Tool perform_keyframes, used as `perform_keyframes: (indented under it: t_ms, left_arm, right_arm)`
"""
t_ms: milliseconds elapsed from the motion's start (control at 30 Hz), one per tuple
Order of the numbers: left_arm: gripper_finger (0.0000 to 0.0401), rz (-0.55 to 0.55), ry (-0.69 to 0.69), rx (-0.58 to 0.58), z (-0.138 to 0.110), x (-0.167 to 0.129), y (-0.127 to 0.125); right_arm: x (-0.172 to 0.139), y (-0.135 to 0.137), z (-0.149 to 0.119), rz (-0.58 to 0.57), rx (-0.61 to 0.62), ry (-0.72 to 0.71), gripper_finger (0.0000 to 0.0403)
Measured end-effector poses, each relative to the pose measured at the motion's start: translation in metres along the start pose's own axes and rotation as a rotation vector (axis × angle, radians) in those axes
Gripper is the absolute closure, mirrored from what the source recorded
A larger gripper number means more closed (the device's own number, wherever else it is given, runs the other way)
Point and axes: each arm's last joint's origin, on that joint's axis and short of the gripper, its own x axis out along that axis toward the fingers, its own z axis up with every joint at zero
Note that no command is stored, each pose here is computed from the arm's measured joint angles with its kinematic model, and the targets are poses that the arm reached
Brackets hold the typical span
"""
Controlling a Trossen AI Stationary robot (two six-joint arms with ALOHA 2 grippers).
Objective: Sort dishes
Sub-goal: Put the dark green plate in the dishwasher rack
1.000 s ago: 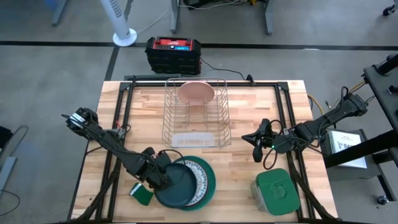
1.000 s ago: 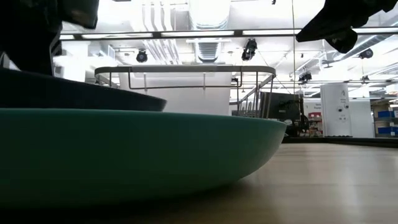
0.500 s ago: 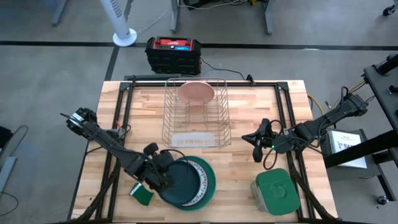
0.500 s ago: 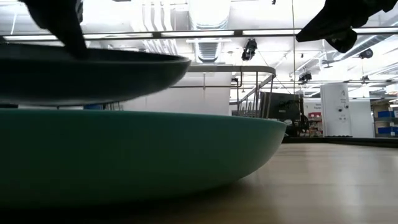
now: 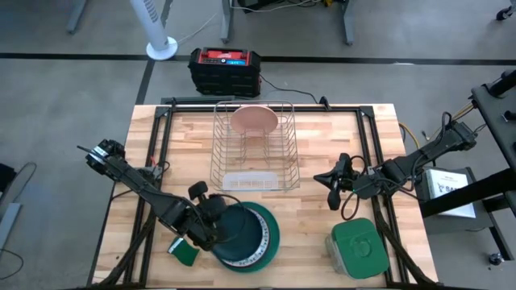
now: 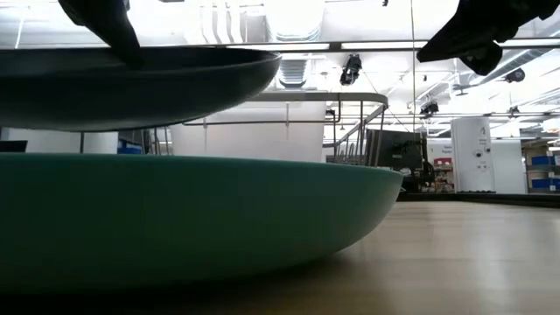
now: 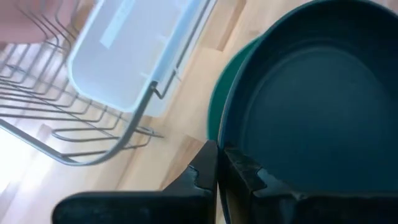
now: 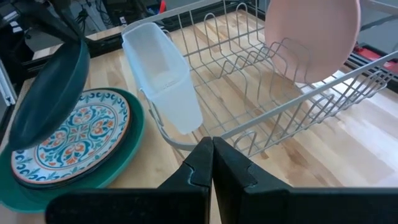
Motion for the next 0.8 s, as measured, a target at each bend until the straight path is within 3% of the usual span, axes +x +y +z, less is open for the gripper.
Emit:
perform_keyframes:
  t_ms: [400,800]
  left_arm:
    - [0.04,0.031,-0.065,0.049,0.004,-0.005,0.0]
    - [0.04,0.028,-0.268,0.184,0.031,-0.056,-0.006]
  right_arm:
    - [0.0,0.0,0.0,-0.001,-0.001,0.0,0.0403]
    - [0.0,0.0,0.0,-0.001,-0.013,0.0,0.0403]
